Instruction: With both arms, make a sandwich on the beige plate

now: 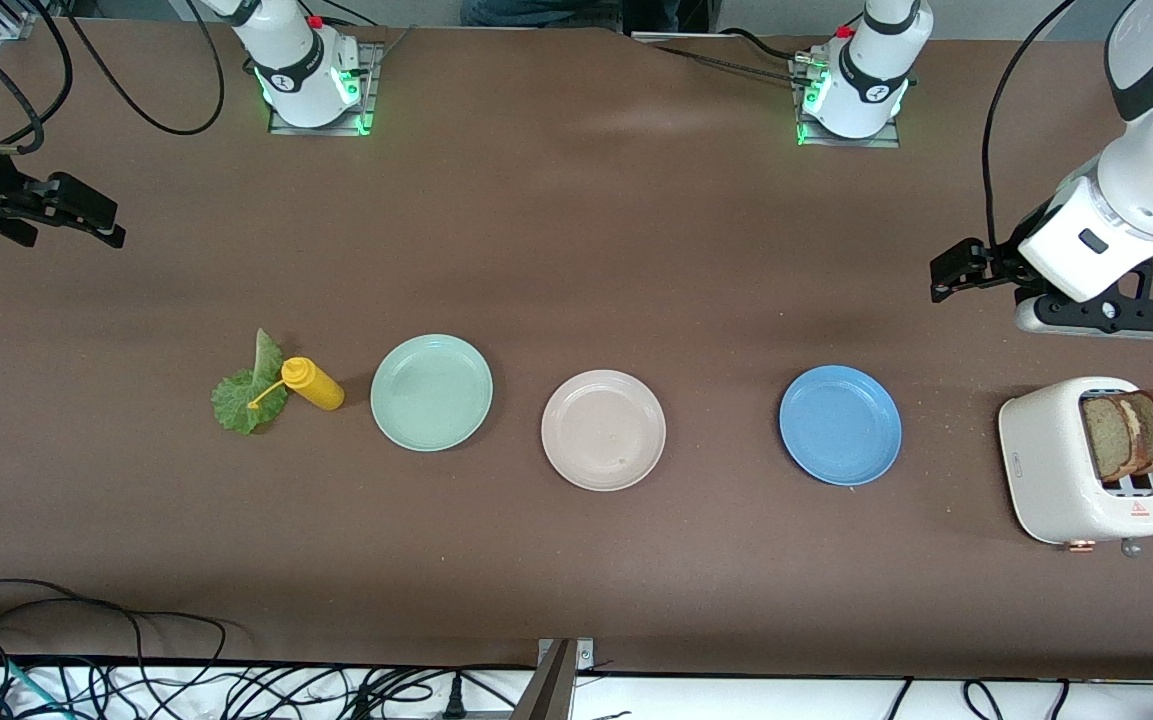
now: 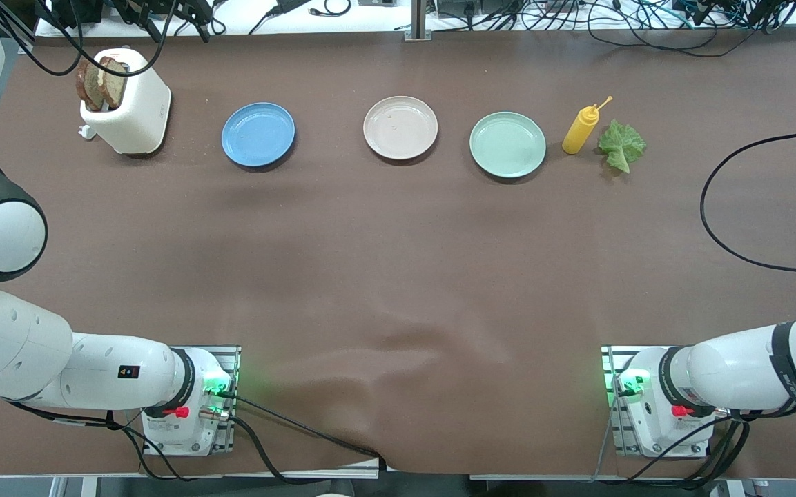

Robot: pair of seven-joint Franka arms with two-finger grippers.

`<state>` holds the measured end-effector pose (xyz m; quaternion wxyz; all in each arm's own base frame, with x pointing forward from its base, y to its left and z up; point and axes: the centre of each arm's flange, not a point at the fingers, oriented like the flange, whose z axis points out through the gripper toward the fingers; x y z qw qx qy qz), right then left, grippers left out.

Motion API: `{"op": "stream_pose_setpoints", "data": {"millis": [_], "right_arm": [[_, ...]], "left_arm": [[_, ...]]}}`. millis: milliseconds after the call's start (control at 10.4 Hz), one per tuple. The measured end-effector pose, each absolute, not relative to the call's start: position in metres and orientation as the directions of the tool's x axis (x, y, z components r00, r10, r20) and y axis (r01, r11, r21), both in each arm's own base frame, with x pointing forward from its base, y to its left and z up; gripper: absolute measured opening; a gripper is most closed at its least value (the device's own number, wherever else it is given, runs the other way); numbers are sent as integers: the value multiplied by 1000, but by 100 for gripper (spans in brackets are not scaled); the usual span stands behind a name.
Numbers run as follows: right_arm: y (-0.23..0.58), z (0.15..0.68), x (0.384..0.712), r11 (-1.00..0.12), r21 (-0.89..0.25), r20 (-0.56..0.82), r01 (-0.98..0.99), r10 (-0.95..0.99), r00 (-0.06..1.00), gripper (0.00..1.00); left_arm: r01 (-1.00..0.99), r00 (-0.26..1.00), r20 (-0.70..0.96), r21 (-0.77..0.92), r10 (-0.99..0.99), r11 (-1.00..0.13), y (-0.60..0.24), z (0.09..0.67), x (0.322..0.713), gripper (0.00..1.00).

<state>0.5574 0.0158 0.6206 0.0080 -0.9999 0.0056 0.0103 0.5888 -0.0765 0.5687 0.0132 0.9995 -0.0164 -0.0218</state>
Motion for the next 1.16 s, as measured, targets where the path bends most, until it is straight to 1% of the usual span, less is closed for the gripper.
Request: {"op": "stream_pose_setpoints", "data": {"millis": [675,1157], "right_arm": [[16,620,558,-1000,-16,-24,-13,-13,1000,100],[21,607,561,-1000,-13,-56,-3,-2,998,100]], "left_arm": [[-31,999,-43,27,-32,-999,-76,569,589,100],[-31,999,-43,27,-32,-999,-76,569,589,100]]}}
